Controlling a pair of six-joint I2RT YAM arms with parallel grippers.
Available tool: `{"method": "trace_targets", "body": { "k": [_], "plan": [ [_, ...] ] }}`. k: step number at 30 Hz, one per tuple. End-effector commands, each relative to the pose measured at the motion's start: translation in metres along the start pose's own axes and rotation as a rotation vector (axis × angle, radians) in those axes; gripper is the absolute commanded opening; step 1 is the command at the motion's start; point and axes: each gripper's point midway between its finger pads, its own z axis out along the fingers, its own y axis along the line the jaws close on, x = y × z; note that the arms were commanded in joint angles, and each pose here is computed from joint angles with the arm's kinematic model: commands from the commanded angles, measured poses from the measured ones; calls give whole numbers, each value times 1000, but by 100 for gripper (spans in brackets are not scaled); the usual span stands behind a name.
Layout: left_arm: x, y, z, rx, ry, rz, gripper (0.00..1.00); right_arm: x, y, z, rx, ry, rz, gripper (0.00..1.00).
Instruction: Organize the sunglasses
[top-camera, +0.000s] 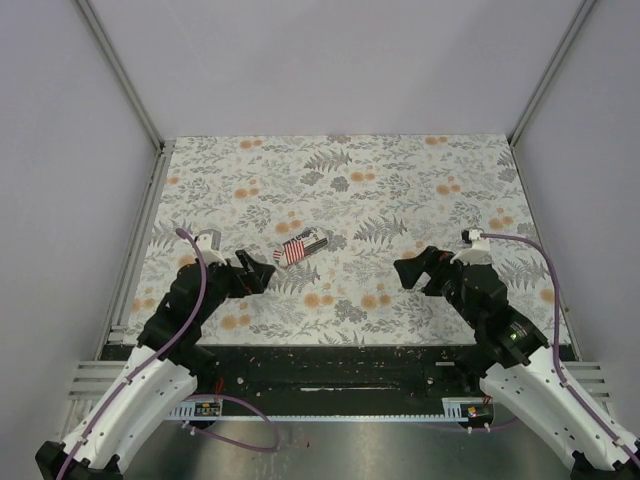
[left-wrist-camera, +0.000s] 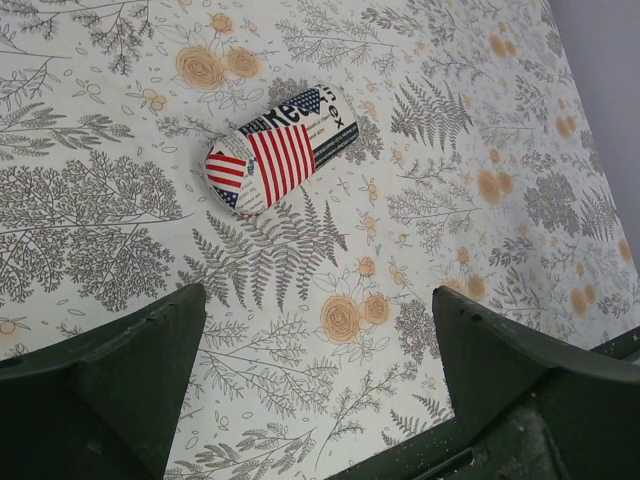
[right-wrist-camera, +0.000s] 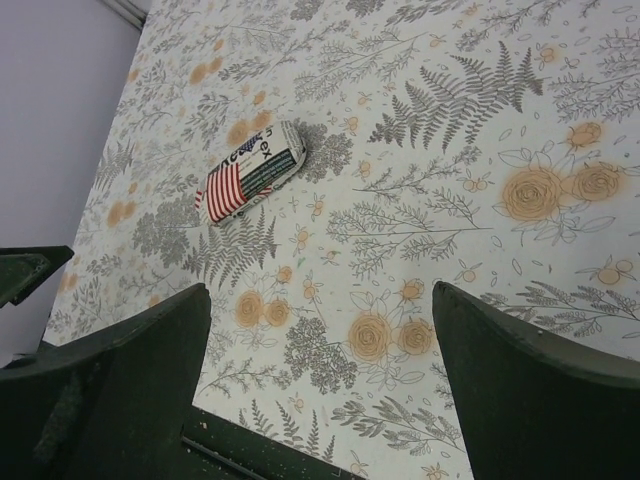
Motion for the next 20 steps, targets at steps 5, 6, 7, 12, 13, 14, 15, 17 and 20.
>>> {"method": "trace_targets", "body": {
  "k": [5,6,7,12,13,14,15,17,20],
  "plan": [
    [-17,-7,2,47,-113,-33,99,2,-20,-5,75,-31,18,99],
    [-17,-8,2,49,-115,-32,99,2,-20,-5,80,-31,18,100],
    [-18,-9,2,53,-115,-30,99,1,-20,-4,82,-31,17,99],
    [-18,-7,0,42,-116,-26,99,-1,-20,-5,86,-30,2,100],
    [-18,-6,0,40,-116,-24,99,-1,-21,-5,89,-28,0,99],
    [-19,-7,-1,45,-120,-23,99,0,-20,-5,88,-27,-2,99],
    [-19,-8,-1,51,-121,-18,99,0,-21,-4,90,-25,-2,99],
    [-20,-10,-1,59,-119,-4,99,3,-21,-3,88,-13,-6,99],
    [-22,-9,-2,49,-116,5,99,5,-23,-2,98,-7,2,99]
  ]
}}
